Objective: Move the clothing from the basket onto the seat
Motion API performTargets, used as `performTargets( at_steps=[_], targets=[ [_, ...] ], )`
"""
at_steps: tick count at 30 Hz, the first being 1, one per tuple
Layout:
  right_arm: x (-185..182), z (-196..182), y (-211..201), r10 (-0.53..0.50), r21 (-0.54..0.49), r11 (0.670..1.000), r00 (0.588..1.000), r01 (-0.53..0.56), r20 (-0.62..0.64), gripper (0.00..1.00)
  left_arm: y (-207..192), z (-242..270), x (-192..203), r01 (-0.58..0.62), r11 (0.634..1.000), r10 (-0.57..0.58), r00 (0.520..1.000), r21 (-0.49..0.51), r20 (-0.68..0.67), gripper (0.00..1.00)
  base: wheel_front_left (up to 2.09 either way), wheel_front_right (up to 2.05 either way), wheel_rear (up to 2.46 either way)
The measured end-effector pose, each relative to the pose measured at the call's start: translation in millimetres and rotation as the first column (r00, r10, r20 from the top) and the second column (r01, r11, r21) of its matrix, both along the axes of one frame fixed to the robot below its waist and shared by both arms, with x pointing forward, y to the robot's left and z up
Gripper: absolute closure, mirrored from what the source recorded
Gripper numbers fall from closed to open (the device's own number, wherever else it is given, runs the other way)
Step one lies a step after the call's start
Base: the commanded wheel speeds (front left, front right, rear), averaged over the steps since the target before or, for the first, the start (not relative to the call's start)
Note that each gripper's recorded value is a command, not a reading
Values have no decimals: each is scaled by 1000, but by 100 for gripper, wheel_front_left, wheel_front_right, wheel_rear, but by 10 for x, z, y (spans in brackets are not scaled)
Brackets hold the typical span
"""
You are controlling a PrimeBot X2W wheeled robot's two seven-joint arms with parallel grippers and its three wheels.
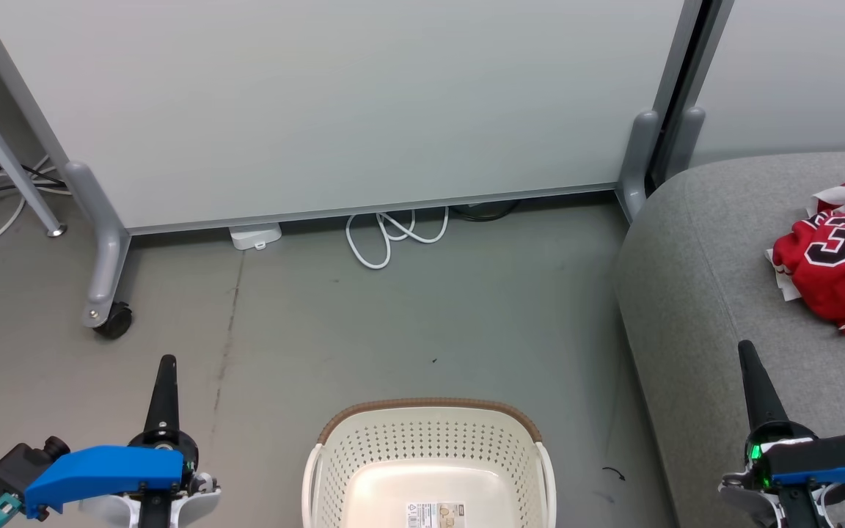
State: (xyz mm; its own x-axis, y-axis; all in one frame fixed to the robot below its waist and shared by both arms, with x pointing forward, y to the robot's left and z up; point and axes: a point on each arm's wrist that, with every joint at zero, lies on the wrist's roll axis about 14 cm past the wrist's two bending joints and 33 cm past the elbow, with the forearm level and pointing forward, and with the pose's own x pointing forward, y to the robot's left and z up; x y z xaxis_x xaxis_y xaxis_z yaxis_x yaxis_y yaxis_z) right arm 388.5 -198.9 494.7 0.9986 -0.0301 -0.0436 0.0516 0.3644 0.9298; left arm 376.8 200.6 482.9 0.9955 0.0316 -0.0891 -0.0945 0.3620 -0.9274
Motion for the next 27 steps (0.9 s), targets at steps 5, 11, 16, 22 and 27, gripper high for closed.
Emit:
performTargets(
  at_steps=[5,11,16,22,27],
  targets=[
    [-4,1,0,1,36,999,1000,-1,1,100,3,19,13,-1,999,1,1000,-38,6,100,0,0,0],
    [-6,5,4,5,90,996,1000,-6,2,100,7,42,29,-1,996,3,1000,-91,15,100,0,0,0],
    [3,29,3,6,140,990,1000,-8,11,100,7,61,37,0,990,4,1000,-140,24,100,0,0,0],
    [-3,31,3,8,181,983,1000,-11,13,100,0,81,49,5,984,1,1000,-179,31,100,0,0,0],
    [-8,36,-1,7,218,976,1000,-10,16,100,-2,101,58,9,976,0,999,-217,40,100,0,0,0]
  ],
)
